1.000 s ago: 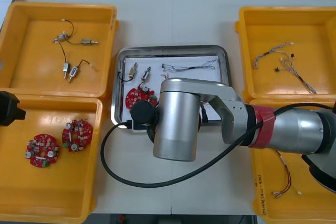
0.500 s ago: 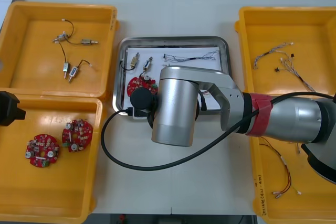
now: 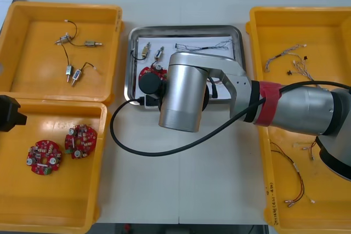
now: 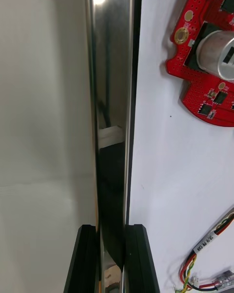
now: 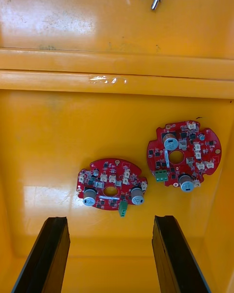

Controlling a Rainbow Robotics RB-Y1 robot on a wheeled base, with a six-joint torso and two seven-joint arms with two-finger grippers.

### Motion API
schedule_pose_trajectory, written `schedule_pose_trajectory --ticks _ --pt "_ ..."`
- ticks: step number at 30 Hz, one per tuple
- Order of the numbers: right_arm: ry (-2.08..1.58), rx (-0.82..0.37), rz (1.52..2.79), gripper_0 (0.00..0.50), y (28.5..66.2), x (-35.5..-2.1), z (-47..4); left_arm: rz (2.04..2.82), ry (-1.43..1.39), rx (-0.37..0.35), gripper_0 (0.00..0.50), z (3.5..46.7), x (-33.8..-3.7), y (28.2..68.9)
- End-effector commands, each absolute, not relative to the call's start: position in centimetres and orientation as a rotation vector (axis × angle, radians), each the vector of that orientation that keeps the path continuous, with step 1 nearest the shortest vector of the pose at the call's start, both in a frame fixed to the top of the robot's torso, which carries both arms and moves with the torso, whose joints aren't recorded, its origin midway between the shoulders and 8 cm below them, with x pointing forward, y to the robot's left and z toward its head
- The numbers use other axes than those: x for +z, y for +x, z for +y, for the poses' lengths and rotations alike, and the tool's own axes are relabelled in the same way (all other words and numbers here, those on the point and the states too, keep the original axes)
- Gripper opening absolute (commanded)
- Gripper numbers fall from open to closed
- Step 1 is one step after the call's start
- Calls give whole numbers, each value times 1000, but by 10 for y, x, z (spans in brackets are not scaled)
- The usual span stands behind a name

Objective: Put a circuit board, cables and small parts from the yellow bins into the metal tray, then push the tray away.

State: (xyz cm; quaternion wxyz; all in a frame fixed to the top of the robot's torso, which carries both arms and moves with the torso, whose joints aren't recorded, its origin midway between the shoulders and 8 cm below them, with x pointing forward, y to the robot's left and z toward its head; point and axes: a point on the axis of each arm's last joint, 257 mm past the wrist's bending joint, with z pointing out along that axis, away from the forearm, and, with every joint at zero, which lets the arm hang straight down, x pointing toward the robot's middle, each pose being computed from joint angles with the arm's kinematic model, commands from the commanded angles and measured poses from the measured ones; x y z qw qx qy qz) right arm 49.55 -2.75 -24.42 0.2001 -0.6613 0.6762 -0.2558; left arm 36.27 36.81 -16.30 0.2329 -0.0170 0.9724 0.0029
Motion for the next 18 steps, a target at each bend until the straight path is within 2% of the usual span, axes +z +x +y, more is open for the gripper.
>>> schedule_pose_trajectory --ticks 1,18 --pt "-1876 -767 1802 0 511 -220 -16 2621 70 104 500 382 -141 366" --pt "-1876 -798 1796 0 538 -195 -4 2621 70 104 500 382 -141 366"
